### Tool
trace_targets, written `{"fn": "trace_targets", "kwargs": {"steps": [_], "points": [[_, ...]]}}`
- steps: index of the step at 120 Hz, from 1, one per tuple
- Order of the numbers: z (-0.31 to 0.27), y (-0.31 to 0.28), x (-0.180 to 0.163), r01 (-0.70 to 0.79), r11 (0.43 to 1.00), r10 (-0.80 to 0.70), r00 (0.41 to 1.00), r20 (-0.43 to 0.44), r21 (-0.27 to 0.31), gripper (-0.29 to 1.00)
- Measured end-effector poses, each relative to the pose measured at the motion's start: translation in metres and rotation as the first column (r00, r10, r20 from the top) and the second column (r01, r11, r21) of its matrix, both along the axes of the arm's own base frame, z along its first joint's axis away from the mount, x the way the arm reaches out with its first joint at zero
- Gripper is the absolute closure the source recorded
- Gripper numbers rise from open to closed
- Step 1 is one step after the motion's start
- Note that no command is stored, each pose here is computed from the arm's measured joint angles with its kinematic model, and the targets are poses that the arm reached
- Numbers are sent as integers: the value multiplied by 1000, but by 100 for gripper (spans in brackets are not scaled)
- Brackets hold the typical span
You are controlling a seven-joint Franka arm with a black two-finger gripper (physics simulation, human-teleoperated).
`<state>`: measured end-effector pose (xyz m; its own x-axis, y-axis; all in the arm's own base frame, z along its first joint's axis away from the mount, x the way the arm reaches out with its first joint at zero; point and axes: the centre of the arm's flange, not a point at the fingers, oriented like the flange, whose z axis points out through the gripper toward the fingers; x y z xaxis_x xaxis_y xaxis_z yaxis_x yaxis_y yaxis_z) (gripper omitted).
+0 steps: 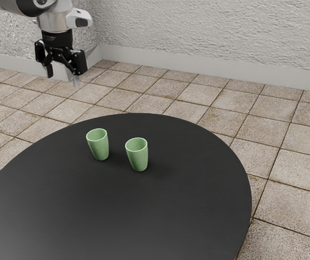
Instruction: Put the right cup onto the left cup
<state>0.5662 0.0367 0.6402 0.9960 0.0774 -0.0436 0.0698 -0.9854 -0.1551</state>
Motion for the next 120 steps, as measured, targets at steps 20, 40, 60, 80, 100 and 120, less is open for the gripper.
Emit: {"fn": "trace_targets", "kwargs": {"steps": [20,40,60,80,100,120], "points": [[-13,2,10,3,1000,-3,1000,-6,-3,0],[-42,-33,26,68,998,-69,998,-15,-16,0],[-74,-49,46,86,996,-87,996,-18,-26,0],[-106,-69,66,97,995,-97,995,-11,-39,0],[-140,-85,72,91,995,-92,996,-6,-46,0],[-158,-104,75,89,995,-88,996,19,-43,0]]}}
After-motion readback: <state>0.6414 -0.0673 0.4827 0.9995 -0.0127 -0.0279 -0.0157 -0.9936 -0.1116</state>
